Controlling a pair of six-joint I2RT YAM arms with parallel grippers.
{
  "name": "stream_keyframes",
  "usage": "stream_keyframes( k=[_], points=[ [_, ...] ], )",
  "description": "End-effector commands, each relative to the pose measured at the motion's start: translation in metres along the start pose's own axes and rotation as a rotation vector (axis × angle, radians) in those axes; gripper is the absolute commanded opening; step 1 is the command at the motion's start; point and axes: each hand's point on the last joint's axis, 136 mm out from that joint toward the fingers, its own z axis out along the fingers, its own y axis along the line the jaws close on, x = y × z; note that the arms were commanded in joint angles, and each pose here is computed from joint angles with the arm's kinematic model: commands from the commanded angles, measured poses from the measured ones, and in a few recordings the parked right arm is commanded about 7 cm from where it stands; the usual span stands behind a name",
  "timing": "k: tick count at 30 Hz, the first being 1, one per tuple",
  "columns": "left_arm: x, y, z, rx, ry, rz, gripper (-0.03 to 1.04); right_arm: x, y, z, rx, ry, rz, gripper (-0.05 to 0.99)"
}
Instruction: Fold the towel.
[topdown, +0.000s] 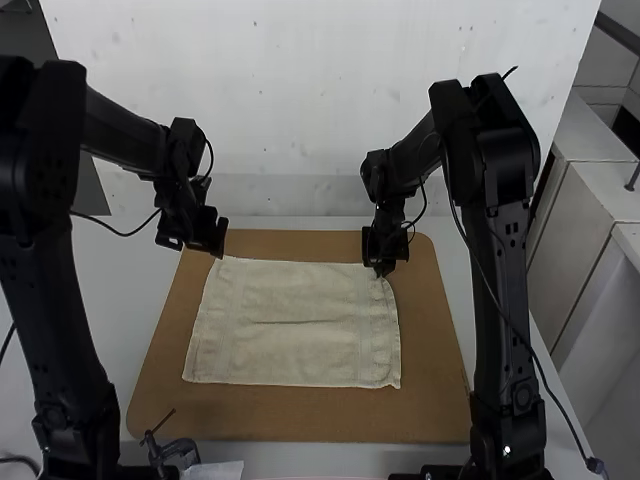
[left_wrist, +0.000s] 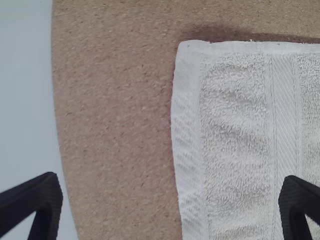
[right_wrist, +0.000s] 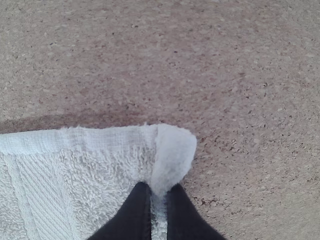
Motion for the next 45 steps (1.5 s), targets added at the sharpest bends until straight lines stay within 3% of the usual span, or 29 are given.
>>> stream_keyframes(
  k=[1, 7, 13, 16, 20, 21, 24, 27, 29, 34, 45],
  points=[
    [-0.017, -0.005, 0.013, 0.009, 0.0, -0.024, 0.97, 0.014, -0.021, 0.019, 0.078, 0.044, 0.009, 0.02],
    [-0.027, 0.0, 0.04, -0.028, 0.049, -0.055, 0.95, 0.017, -0.023, 0.018, 0.081, 0.048, 0.006, 0.02],
    [-0.033, -0.001, 0.061, -0.021, 0.078, -0.058, 0.95, 0.022, -0.023, 0.015, 0.082, 0.045, -0.001, 0.02],
    [-0.029, -0.006, 0.07, 0.022, 0.126, -0.068, 0.94, 0.023, -0.025, 0.012, 0.086, 0.04, -0.002, 0.02],
    [-0.021, -0.013, 0.086, 0.088, 0.191, -0.118, 0.85, 0.027, -0.026, 0.008, 0.085, 0.035, -0.011, 0.02],
    [-0.018, -0.015, 0.088, 0.106, 0.209, -0.132, 0.79, 0.028, -0.027, 0.007, 0.084, 0.032, -0.01, 0.02],
    [-0.009, -0.017, 0.094, 0.135, 0.266, -0.187, 0.37, 0.029, -0.027, 0.003, 0.083, 0.028, -0.013, 0.02],
    [-0.004, -0.021, 0.094, 0.145, 0.29, -0.18, 0.2, 0.031, -0.029, 0.001, 0.084, 0.022, -0.024, 0.02],
    [0.0, -0.023, 0.093, 0.155, 0.306, -0.164, 0.02, 0.03, -0.029, -0.001, 0.084, 0.014, -0.029, 0.02],
    [0.001, -0.023, 0.089, 0.155, 0.304, -0.163, 0.01, 0.022, -0.03, -0.002, 0.084, -0.011, -0.019, 0.02],
    [-0.036, -0.025, 0.032, 0.13, 0.149, -0.147, 0.01, -0.034, -0.023, -0.04, 0.076, -0.183, 0.032, 0.02]
  ],
)
